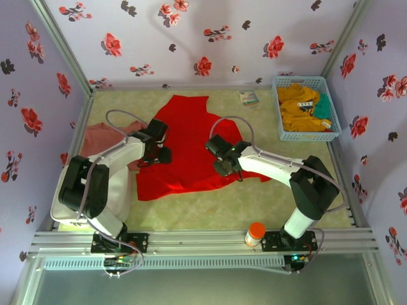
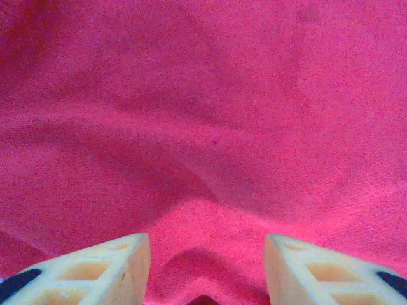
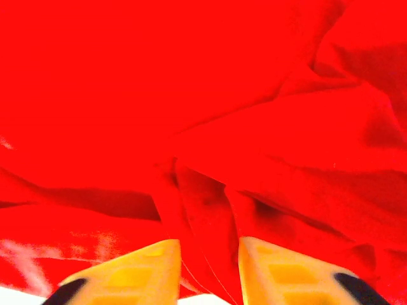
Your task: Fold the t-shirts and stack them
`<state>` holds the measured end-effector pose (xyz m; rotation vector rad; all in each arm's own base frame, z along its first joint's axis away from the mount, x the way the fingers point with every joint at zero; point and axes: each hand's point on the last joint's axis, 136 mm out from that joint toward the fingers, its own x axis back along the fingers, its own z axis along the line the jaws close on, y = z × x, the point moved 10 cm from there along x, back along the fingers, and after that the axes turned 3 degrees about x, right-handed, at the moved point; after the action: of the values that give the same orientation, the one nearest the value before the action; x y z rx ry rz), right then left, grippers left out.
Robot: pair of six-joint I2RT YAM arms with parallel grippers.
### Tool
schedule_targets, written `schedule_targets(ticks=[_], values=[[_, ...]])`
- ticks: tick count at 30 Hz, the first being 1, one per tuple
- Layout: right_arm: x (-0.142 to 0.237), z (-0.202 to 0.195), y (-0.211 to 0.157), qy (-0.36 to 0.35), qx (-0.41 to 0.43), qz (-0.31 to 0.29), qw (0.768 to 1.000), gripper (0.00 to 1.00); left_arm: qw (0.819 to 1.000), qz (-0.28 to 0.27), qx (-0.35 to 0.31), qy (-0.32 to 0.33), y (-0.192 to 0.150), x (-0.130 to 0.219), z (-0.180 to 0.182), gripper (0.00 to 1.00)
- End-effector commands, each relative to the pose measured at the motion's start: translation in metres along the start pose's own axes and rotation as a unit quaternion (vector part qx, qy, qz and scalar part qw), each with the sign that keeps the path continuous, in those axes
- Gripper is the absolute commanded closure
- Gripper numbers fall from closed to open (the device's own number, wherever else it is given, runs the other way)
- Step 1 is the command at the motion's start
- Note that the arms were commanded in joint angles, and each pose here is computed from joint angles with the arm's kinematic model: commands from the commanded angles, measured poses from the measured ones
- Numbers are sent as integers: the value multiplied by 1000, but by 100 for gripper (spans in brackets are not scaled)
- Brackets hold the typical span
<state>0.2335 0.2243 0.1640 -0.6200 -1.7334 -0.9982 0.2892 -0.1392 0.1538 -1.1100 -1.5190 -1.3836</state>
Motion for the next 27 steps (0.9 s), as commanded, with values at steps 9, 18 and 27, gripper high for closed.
schedule_targets(ticks=[9,18,27], values=[[62,-63,11,4,-184,-81,980,46,1000,-2,-9,-2,3,-1,-4,51],[54,-133,-12,-12,-370,-50,928,45,1000,-10,-7,-6,6,1,-5,50],[5,-146,8,40,-412,-43,909,47,1000,-25,-4,-10,4,12,-3,47]])
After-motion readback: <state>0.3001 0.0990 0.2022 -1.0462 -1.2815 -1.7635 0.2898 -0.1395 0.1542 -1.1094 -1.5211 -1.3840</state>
